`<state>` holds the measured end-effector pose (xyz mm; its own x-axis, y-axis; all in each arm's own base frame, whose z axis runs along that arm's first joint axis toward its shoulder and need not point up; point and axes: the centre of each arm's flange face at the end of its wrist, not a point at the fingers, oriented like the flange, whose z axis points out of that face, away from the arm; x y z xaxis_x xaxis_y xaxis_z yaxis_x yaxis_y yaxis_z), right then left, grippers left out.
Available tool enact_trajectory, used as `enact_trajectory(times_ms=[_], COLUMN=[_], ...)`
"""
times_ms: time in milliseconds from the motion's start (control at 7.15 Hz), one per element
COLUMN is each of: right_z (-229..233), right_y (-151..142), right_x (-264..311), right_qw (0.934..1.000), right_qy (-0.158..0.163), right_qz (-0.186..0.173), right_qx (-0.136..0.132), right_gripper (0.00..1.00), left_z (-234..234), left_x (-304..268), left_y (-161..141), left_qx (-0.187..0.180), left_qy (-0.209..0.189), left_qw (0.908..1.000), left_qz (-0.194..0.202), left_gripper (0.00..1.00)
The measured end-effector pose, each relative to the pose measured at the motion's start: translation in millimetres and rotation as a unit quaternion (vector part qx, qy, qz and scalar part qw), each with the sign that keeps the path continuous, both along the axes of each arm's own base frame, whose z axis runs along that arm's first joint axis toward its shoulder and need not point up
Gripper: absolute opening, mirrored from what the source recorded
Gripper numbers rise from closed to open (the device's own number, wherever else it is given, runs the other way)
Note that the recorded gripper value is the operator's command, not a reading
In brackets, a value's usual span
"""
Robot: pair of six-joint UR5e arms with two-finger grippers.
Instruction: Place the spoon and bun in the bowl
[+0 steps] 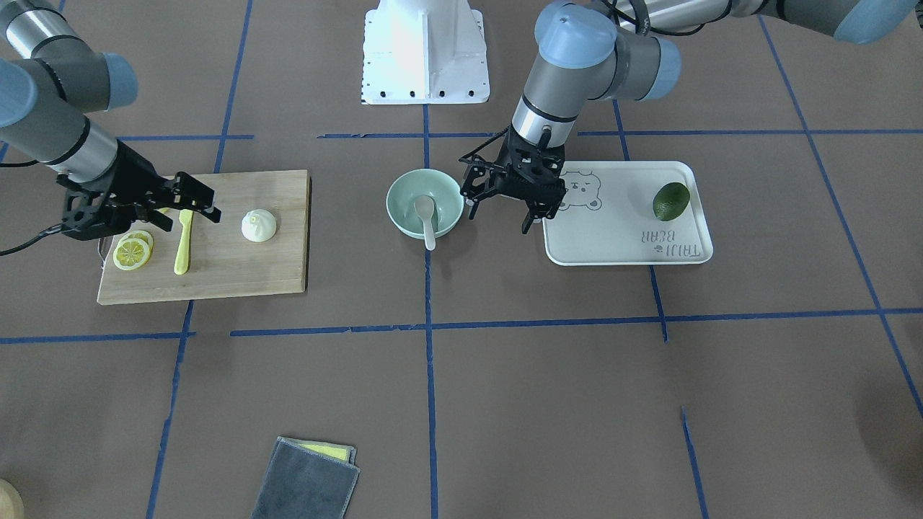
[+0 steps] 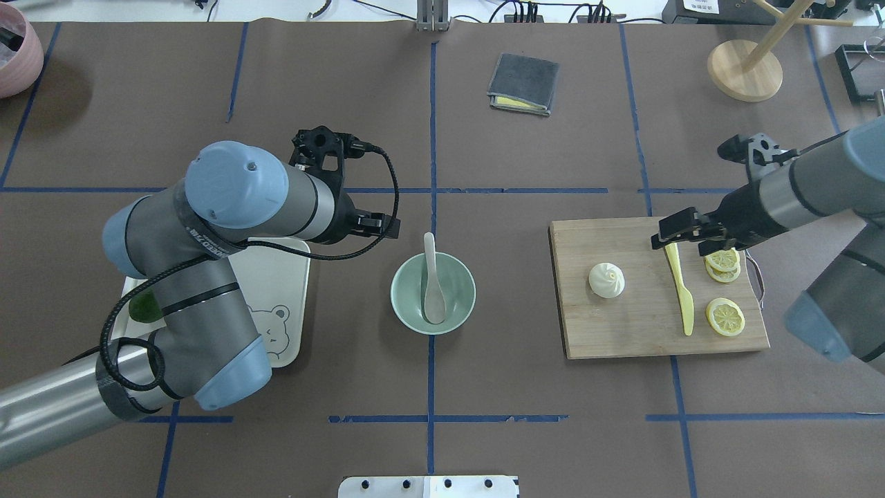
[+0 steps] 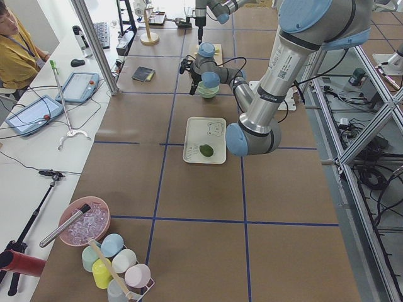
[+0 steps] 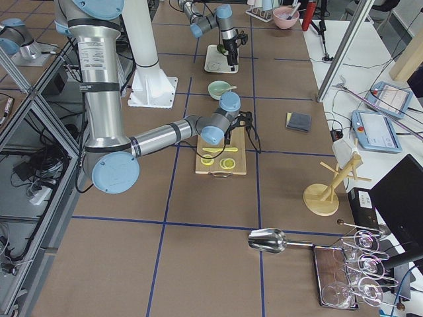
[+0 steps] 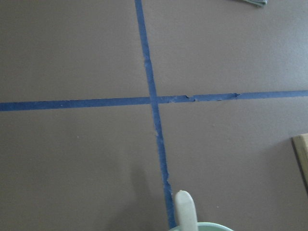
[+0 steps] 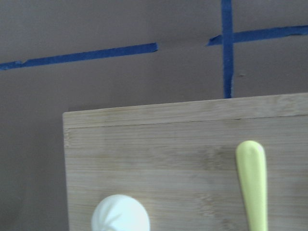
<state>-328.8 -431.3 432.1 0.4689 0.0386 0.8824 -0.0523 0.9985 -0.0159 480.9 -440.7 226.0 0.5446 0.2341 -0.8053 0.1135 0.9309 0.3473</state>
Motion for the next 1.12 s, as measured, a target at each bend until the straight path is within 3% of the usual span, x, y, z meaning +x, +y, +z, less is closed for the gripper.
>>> enact_trajectory(times_ms=[419,699,839,1118], right_z=[-22,-14,-11,-9], right_y=[51,59,58,55], right_x=[-62,-78,-81,-81], right_qw=[0.9998,0.9976,0.9959,0.9937], right_qy=[0.014,0.057,0.074,0.087], right_qz=[0.012,0.035,0.047,0.062], right_qx=[0.004,0.015,0.023,0.033], right_gripper=[0.98,0.88,0.77,0.42], left_z=[8,12,14,11], left_x=[-7,-7,-8,-9], left_y=[2,3,4,6], left_qx=[0.0,-0.004,-0.009,-0.02], left_qy=[-0.002,0.01,0.018,0.031], left_qw=[1.0,0.9999,0.9997,0.9991], left_qz=[0.0,-0.006,-0.01,-0.019], left_gripper=[0.95,0.95,0.95,0.95])
